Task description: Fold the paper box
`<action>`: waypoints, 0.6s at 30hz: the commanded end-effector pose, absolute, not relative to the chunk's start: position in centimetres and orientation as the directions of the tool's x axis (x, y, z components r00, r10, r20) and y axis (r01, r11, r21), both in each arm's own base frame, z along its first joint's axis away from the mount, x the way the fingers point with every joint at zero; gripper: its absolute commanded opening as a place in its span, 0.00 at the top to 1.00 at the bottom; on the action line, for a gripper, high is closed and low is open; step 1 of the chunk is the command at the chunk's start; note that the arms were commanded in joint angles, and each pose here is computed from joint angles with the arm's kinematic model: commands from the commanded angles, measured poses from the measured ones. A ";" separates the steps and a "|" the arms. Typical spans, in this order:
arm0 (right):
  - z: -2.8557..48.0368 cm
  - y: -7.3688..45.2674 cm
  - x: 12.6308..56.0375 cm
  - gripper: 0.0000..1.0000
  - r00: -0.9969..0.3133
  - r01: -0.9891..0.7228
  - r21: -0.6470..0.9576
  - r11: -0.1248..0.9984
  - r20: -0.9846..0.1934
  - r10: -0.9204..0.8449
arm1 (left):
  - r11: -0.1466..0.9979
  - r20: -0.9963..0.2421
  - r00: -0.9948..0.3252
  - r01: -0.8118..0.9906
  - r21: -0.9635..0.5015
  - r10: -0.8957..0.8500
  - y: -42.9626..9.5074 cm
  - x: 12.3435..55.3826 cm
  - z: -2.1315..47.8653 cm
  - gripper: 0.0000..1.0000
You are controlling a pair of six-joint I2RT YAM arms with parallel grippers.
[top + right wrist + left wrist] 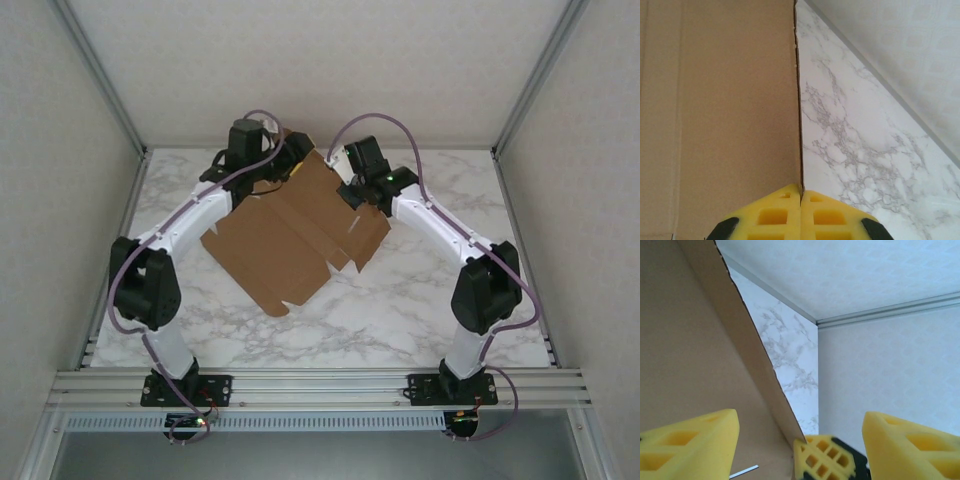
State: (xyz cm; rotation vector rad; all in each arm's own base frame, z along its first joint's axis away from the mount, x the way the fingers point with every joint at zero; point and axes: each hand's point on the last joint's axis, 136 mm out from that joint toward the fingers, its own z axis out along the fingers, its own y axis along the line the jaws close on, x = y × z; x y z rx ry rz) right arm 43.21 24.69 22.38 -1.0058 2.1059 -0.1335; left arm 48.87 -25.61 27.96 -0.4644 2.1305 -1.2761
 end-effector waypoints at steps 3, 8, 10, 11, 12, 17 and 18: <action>26.3 24.6 42.9 1.00 -0.287 -0.548 -0.482 0.684 -0.659 -0.695 | 0.423 -0.220 -0.782 -0.061 -0.904 -0.583 -27.0 49.7 26.7 0.35; 26.6 25.0 42.1 1.00 -0.257 -0.552 -0.505 0.663 -0.653 -0.712 | 0.402 -0.190 -0.784 -0.082 -0.912 -0.591 -27.8 50.7 26.5 0.36; 26.6 25.1 42.0 1.00 -0.256 -0.556 -0.503 0.661 -0.653 -0.712 | 0.399 -0.184 -0.786 -0.085 -0.913 -0.590 -28.2 51.0 26.5 0.39; 26.5 25.3 41.8 1.00 -0.254 -0.562 -0.501 0.658 -0.652 -0.714 | 0.399 -0.185 -0.786 -0.085 -0.913 -0.590 -28.3 51.1 26.5 0.40; 26.5 25.4 41.7 1.00 -0.251 -0.567 -0.501 0.654 -0.652 -0.716 | 0.400 -0.185 -0.786 -0.086 -0.912 -0.591 -28.4 51.2 26.4 0.41; 26.3 25.9 41.2 1.00 -0.233 -0.584 -0.510 0.632 -0.640 -0.732 | 0.402 -0.181 -0.788 -0.090 -0.911 -0.588 -28.8 51.5 26.3 0.46; 26.4 25.9 41.2 1.00 -0.231 -0.581 -0.513 0.632 -0.641 -0.732 | 0.403 -0.179 -0.789 -0.093 -0.911 -0.587 -28.9 51.5 26.2 0.47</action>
